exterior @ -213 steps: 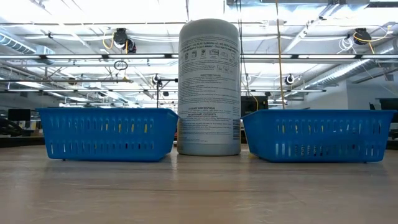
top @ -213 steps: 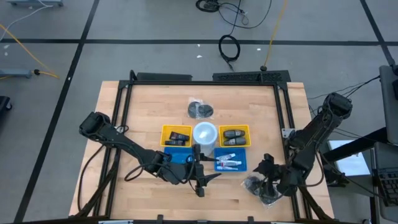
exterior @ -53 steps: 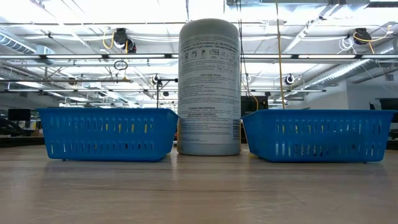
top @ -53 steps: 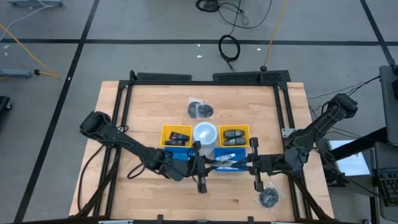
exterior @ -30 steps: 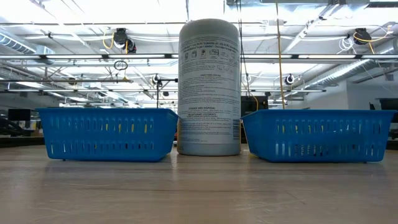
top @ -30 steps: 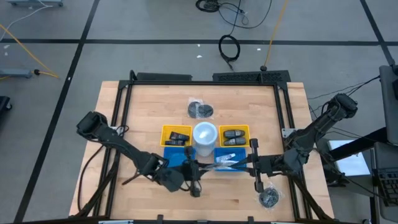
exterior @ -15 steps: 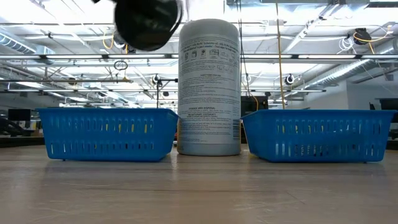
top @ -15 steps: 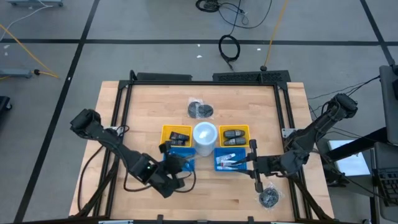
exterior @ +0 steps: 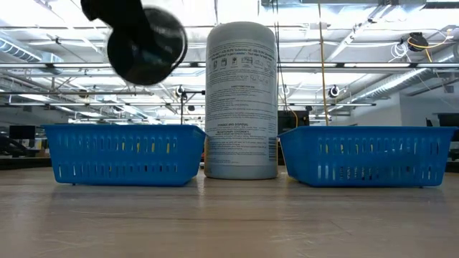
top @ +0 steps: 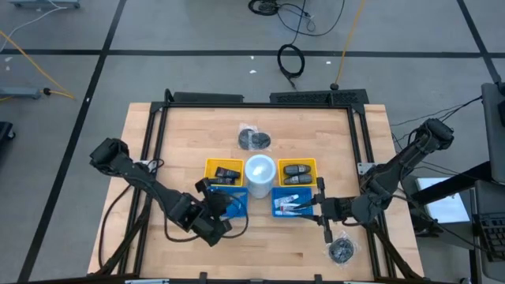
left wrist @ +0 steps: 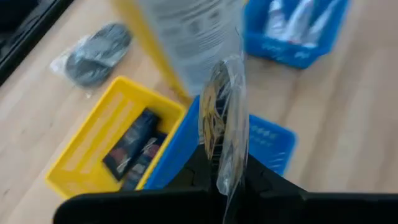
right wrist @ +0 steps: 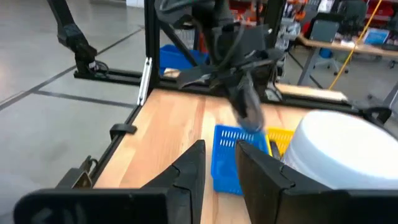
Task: Pick & Place Travel size toiletries
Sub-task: Put the hairbrush into the left blue bin
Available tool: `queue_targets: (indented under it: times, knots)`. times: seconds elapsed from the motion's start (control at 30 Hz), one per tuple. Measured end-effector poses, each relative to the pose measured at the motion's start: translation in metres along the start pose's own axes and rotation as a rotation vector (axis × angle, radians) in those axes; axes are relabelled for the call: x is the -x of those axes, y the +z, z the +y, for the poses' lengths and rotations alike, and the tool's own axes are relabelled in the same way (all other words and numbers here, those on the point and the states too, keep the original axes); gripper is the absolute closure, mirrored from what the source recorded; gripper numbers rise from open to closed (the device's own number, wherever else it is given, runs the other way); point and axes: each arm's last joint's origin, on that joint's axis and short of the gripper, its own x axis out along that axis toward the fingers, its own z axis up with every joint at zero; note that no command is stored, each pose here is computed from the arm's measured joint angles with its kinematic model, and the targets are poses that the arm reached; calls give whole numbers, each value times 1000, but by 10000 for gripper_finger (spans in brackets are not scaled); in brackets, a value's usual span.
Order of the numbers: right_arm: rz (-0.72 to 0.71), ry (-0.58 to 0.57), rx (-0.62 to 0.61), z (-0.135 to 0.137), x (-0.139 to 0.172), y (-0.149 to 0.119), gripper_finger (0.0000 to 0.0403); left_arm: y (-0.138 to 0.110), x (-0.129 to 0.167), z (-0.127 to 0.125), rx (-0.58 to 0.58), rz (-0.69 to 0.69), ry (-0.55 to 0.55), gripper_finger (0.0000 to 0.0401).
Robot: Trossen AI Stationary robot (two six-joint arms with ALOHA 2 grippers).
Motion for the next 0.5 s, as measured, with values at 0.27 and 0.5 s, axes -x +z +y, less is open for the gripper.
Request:
queue_targets:
  times: [0.27,0.5]
  knots:
    - [45,-3,-29,0,0,-5,325,-15,-26,16,69,132,51,387]
    - [46,-3,-27,0,0,-5,324,-17,-33,20,91,152,64,389]
